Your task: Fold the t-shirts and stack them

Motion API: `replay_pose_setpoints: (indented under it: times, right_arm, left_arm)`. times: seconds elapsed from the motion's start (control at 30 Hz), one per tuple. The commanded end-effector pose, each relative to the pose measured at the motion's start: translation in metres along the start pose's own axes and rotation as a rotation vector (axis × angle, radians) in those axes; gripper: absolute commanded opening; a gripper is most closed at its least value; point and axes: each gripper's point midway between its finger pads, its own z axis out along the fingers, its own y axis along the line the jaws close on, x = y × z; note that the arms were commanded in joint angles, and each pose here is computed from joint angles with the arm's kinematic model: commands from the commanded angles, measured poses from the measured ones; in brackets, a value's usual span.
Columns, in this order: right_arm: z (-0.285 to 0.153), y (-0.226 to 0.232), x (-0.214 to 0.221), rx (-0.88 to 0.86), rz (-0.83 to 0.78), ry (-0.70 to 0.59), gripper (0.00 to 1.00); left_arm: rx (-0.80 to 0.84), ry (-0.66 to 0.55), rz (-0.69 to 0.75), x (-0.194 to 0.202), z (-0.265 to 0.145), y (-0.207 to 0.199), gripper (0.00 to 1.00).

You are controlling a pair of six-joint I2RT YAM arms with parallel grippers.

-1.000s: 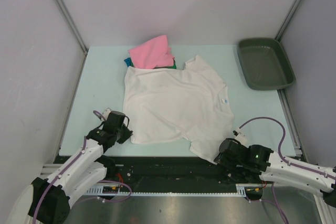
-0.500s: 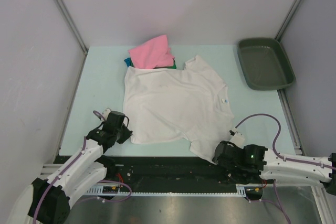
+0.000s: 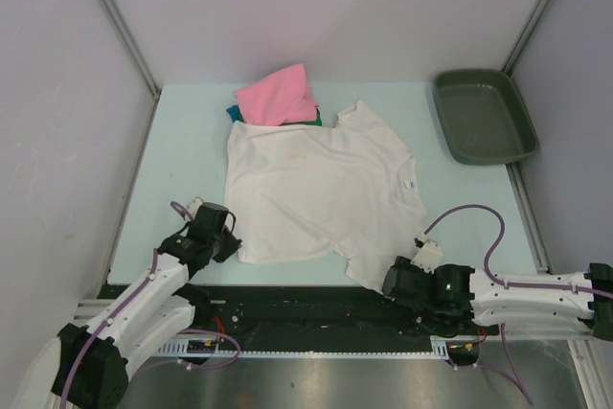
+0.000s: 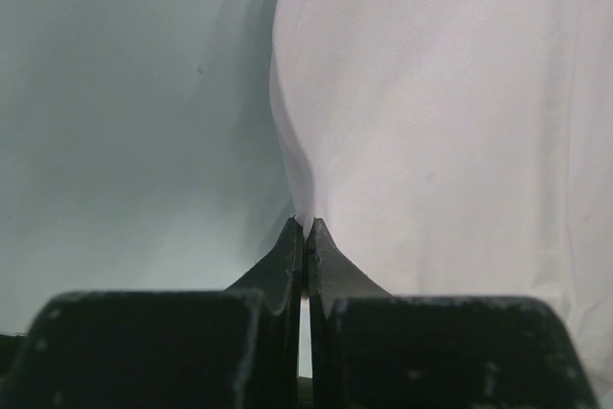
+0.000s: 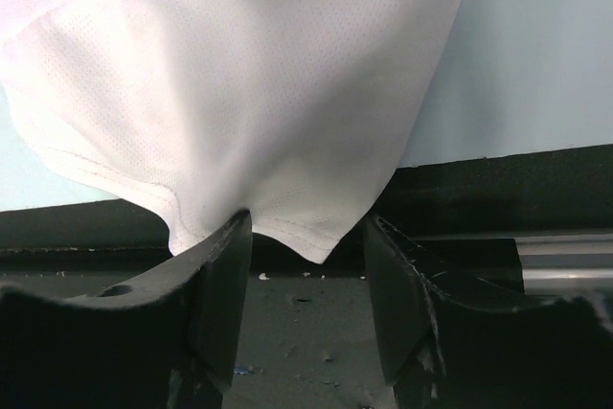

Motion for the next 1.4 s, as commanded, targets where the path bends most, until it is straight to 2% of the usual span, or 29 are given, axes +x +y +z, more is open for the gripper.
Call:
replay_pose_setpoints:
  times: [0.0,0.17,0.27,0.4,0.47,0.57,0.83,1.03,1.37]
  right_arm:
    - [-0.003,-0.001,-0.002,0.012,0.012,-0.01,0.57]
    - [-0.001,0.001,-0.002,0.01,0.009,-0.019,0.55]
    - [0.0,0.001,-0.003,0.014,0.013,-0.027,0.45]
    - [0.0,0.0,-0.007,0.013,0.027,-0.044,0.21]
    - [0.0,0.0,-0.01,0.011,0.034,-0.057,0.15]
    - [-0.001,0.001,-0.014,0.007,0.04,-0.078,0.0]
    - [-0.028,0.019,-0.046,-0.059,0.019,-0.19,0.0]
    - [-0.076,0.042,-0.094,-0.191,0.037,-0.342,0.0]
    - [-0.123,0.052,-0.151,-0.226,0.034,-0.524,0.0]
  left_arm:
    - [0.011,-0.028,0.011,-0.01,-0.005,-0.005,0.0]
    - [0.013,-0.028,0.007,-0.009,-0.004,-0.004,0.0]
    - [0.004,-0.023,0.008,-0.007,-0.003,-0.001,0.0]
    - [0.003,-0.027,0.006,-0.007,-0.003,0.0,0.0]
    - [0.001,-0.029,0.005,-0.008,-0.003,0.001,0.0]
    - [0.004,-0.032,0.006,-0.009,-0.004,0.0,0.0]
    - [0.062,-0.068,0.036,-0.022,-0.021,-0.016,0.0]
    - [0.136,-0.105,0.053,-0.035,-0.041,-0.034,0.0]
    - [0.21,-0.157,0.067,-0.055,-0.06,-0.057,0.0]
